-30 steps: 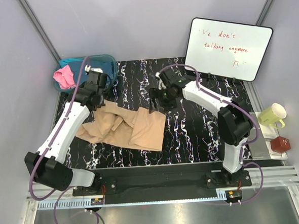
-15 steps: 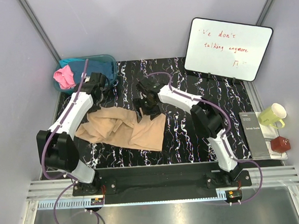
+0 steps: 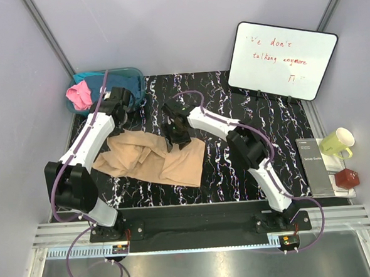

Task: Fold and stack the t-shirts
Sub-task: Flatten out the tshirt

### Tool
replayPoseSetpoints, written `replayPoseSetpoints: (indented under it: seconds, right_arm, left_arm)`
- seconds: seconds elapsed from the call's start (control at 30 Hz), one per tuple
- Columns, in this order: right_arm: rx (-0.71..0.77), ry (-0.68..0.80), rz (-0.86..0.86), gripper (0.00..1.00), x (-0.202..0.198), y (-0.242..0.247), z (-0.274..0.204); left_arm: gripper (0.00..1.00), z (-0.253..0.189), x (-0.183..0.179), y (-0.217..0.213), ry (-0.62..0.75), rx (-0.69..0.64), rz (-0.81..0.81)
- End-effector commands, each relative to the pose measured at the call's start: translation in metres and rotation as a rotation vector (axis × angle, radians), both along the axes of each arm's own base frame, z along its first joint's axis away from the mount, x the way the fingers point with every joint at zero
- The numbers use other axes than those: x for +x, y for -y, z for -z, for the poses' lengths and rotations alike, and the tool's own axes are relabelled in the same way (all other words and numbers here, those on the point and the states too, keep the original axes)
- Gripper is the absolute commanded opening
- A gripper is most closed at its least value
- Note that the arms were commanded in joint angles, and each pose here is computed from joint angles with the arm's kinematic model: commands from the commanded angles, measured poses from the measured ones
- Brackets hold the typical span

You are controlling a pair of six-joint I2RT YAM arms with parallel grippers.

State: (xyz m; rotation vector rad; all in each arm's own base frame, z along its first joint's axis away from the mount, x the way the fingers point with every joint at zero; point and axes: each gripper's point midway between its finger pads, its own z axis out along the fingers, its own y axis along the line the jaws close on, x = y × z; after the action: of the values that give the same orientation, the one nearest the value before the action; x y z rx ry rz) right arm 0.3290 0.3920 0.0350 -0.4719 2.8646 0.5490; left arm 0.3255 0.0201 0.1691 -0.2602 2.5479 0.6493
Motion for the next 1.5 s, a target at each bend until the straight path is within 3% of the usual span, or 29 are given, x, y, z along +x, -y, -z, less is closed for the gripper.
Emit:
replayPoseSetpoints:
  seconds: [0.0, 0.07, 0.1, 0.17, 0.2, 0.23, 0.5, 0.73, 0.83, 1.0, 1.17, 1.23, 1.27, 1.3, 1.33, 1.37, 1.4, 1.47]
  right_arm:
    - [-0.037, -0.039, -0.05, 0.49, -0.015, -0.009, 0.017]
    - [-0.056, -0.054, -0.062, 0.37, -0.019, -0.006, 0.024]
    - [-0.065, -0.056, -0.062, 0.23, -0.02, -0.004, 0.026]
    - [-0.091, -0.042, -0.057, 0.13, -0.018, 0.001, 0.028]
    - [-0.093, -0.029, -0.055, 0.02, -0.016, 0.002, 0.023]
    - [-0.1, -0.017, -0.054, 0.0, -0.015, 0.004, 0.02]
    - [-0.162, 0.192, -0.008, 0.0, 0.005, 0.04, -0.049]
    - [-0.199, 0.277, 0.17, 0.0, 0.01, 0.127, -0.104]
    - [-0.28, 0.261, 0.263, 0.0, 0.008, 0.187, -0.097]
    - [-0.541, 0.193, 0.392, 0.0, -0.005, 0.292, -0.055]
    - [-0.742, 0.107, 0.45, 0.01, -0.017, 0.341, -0.028]
    - [-0.786, 0.088, 0.46, 0.06, -0.016, 0.346, -0.032]
    - [-0.792, 0.079, 0.463, 0.14, -0.015, 0.345, -0.031]
    - [-0.792, 0.08, 0.469, 0.29, -0.014, 0.345, -0.035]
    - [-0.773, 0.105, 0.485, 0.3, -0.007, 0.342, -0.042]
    - [-0.746, 0.133, 0.498, 0.44, -0.002, 0.339, -0.052]
    - [-0.737, 0.155, 0.511, 0.73, 0.002, 0.339, -0.06]
    - [-0.676, 0.22, 0.524, 0.83, 0.015, 0.332, -0.085]
  left_arm:
    - [0.0, -0.01, 0.002, -0.009, 0.039, 0.038, -0.012]
    - [0.0, -0.011, 0.002, -0.009, 0.038, 0.038, -0.011]
    - [0.0, -0.012, 0.002, -0.01, 0.041, 0.04, -0.012]
    - [0.0, -0.012, 0.003, -0.011, 0.041, 0.042, -0.015]
    - [0.0, -0.013, 0.003, -0.012, 0.042, 0.043, -0.017]
    - [0.0, -0.013, 0.002, -0.012, 0.042, 0.041, -0.018]
    - [0.0, -0.007, 0.002, -0.017, 0.022, 0.049, -0.03]
    - [0.0, -0.002, 0.007, -0.022, 0.003, 0.062, -0.05]
    - [0.0, 0.001, 0.011, -0.022, -0.003, 0.064, -0.055]
    - [0.0, 0.002, 0.017, -0.022, -0.01, 0.069, -0.067]
    - [0.0, 0.0, 0.022, -0.025, -0.013, 0.079, -0.071]
    - [0.0, 0.0, 0.022, -0.024, -0.019, 0.073, -0.067]
    - [0.0, 0.0, 0.021, -0.024, -0.02, 0.072, -0.066]
    - [0.0, 0.001, 0.021, -0.024, -0.02, 0.071, -0.069]
    - [0.0, 0.001, 0.021, -0.024, -0.022, 0.072, -0.069]
    - [0.0, 0.003, 0.02, -0.025, -0.028, 0.077, -0.07]
    - [0.0, 0.003, 0.019, -0.025, -0.031, 0.079, -0.07]
    - [0.0, 0.002, 0.019, -0.027, -0.029, 0.087, -0.073]
